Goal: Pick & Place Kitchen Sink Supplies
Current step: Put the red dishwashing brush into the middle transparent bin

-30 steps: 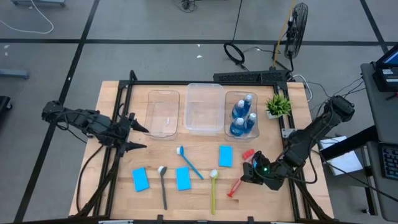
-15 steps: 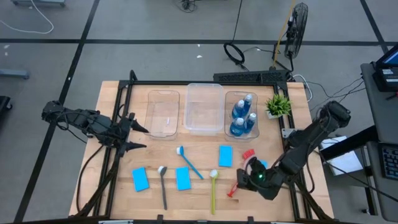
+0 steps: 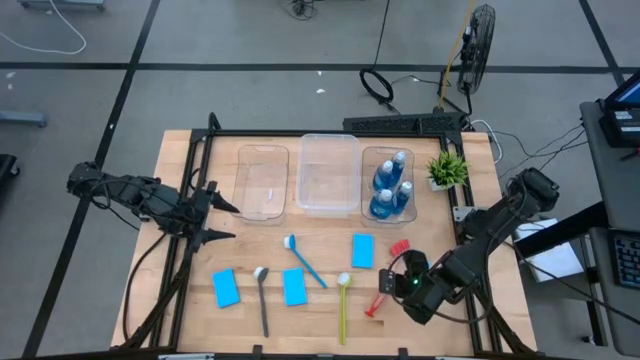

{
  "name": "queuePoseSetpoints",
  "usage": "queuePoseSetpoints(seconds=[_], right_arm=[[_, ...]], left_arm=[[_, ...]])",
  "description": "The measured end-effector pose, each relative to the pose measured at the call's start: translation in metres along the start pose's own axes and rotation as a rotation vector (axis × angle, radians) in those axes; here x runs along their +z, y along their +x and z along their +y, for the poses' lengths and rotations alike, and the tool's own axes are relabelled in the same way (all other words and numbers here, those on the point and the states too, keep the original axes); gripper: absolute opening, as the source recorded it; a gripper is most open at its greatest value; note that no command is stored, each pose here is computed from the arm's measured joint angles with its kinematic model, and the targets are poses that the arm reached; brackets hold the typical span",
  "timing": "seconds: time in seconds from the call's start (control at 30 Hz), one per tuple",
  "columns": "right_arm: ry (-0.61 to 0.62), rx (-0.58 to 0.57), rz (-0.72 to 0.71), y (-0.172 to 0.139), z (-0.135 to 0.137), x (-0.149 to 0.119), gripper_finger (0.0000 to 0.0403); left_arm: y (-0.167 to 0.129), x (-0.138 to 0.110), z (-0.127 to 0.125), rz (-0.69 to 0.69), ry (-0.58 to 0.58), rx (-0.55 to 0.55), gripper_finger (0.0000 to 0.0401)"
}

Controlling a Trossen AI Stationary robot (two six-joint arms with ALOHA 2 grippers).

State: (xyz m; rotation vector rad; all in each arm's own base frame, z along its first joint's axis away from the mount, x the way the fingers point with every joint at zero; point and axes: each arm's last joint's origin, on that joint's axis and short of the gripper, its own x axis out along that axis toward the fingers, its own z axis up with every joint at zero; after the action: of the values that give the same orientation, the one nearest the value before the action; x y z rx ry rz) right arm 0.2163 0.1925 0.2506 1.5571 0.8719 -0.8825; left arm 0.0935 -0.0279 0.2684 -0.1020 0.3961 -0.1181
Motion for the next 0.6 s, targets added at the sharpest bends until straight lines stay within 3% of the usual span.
queuePoseSetpoints(seconds=[0.33,0.6], right_arm=[[-0.030,-0.022,0.045,0.007,-0.001,0.003,0.0004],[-0.137,0.048,0.100,0.022,-0.005,0.003,0.0004]], left_arm=[[0.000,0.000,0.000,0.000,0.003,-0.001,0.0307],[0.000,0.000,0.000,0.000,0.003,-0.001,0.0306]])
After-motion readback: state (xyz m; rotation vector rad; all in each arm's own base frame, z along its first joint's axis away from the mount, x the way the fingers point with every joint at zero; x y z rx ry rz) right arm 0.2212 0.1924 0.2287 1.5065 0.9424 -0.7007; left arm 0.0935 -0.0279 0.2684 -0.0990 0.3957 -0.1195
